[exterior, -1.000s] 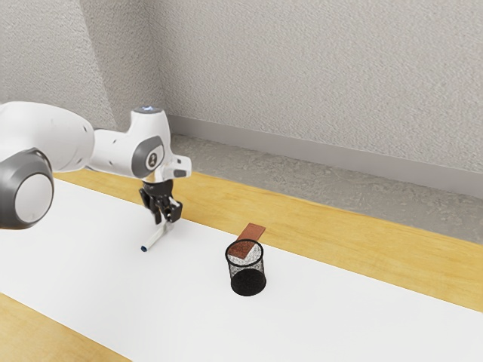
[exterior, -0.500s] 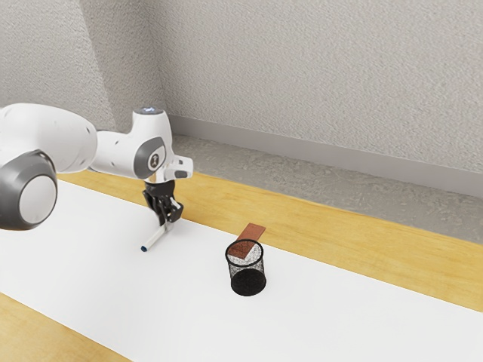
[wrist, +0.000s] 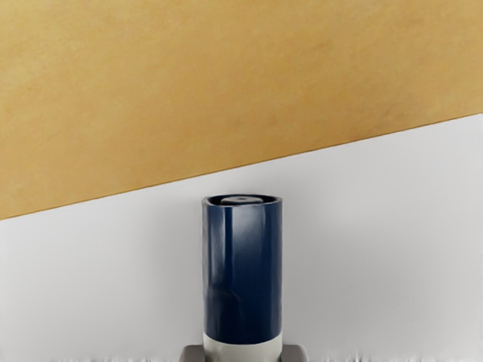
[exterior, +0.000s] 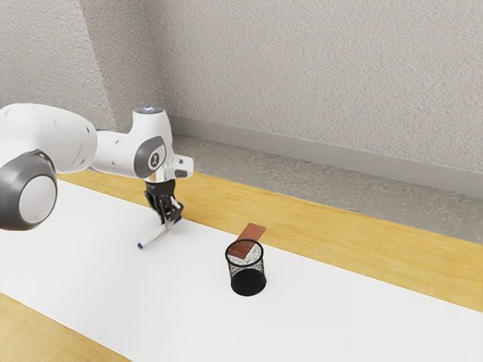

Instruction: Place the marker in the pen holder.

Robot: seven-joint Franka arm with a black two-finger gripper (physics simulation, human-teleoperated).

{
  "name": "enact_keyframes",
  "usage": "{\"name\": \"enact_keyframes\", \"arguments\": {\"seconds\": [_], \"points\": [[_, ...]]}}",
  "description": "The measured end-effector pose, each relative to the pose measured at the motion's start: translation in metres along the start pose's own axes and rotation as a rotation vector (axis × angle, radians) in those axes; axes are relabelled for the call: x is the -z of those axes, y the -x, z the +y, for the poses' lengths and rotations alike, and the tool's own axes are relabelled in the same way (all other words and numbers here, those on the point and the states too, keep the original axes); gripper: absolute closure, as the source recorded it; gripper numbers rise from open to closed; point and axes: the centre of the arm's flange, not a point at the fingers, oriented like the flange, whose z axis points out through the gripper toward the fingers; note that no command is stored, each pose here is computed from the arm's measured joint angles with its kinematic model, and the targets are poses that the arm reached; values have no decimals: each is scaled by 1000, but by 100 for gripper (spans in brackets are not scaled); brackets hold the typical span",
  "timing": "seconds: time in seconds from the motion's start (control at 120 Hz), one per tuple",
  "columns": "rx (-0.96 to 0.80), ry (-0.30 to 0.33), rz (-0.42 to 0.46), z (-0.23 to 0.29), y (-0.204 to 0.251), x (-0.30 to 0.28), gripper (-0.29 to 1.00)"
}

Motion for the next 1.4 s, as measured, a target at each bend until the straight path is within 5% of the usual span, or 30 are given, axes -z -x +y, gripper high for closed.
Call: {"name": "enact_keyframes", "arguments": {"seconds": [0.233,0.617,1.05,1.4], "points": [[-23,-10,112,16,-5,71,70],[-220,13,303,153,33,200,71],[-375,34,442,274,64,199,71],[-366,59,445,279,51,163,70]]}}
